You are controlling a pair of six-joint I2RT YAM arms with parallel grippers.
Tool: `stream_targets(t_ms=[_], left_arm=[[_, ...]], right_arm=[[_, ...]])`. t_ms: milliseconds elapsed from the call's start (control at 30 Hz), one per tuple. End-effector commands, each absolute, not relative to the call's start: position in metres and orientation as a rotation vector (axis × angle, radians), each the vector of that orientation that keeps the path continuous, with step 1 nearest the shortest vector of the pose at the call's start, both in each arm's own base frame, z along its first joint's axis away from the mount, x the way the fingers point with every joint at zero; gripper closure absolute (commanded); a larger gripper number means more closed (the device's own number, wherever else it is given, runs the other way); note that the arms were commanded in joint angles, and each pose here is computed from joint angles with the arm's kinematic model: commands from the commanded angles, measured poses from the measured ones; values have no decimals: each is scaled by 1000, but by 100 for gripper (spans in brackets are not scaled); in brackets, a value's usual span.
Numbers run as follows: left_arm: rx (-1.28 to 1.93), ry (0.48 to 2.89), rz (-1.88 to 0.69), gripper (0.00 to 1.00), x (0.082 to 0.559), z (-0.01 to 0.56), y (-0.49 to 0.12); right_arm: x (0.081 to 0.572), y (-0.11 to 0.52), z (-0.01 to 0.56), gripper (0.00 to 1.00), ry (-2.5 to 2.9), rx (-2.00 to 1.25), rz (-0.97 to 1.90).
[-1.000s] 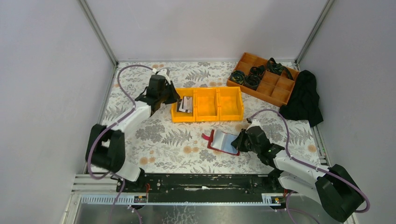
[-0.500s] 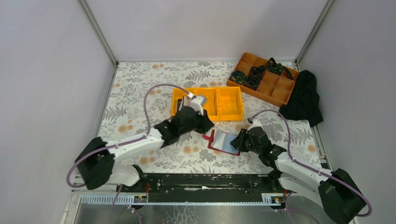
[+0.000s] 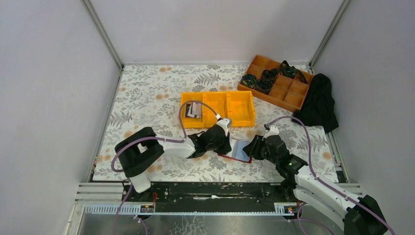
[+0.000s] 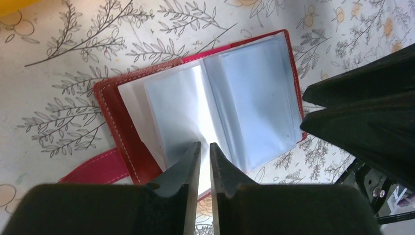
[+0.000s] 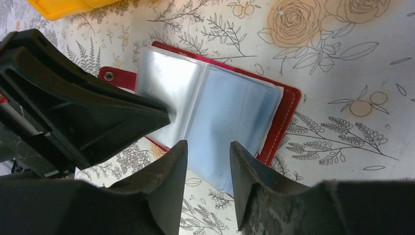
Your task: Take the credit cards out of the card holder
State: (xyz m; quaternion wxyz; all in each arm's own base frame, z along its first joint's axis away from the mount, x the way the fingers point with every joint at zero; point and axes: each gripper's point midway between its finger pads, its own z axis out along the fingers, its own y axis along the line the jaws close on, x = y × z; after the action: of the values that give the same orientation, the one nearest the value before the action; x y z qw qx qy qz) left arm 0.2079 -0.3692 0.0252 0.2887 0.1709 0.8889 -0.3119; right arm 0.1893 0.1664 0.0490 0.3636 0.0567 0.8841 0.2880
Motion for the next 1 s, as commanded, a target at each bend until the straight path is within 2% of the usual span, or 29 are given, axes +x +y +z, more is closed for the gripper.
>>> stream_targets(t_ms=[0, 167, 467, 967], left_arm=[[415, 2267, -917, 82, 224, 47, -395], [432, 2277, -962, 82, 221, 41, -403], [439, 2297, -974, 82, 218, 32, -405], [441, 2304, -988, 82, 215, 27, -405]], right_arm=[[196, 161, 57, 54, 2263, 186, 700], [193, 159, 44, 52, 2296, 225, 693], [191, 166, 32, 65, 2328, 210, 720], [199, 185, 54, 69, 2278, 179, 834]])
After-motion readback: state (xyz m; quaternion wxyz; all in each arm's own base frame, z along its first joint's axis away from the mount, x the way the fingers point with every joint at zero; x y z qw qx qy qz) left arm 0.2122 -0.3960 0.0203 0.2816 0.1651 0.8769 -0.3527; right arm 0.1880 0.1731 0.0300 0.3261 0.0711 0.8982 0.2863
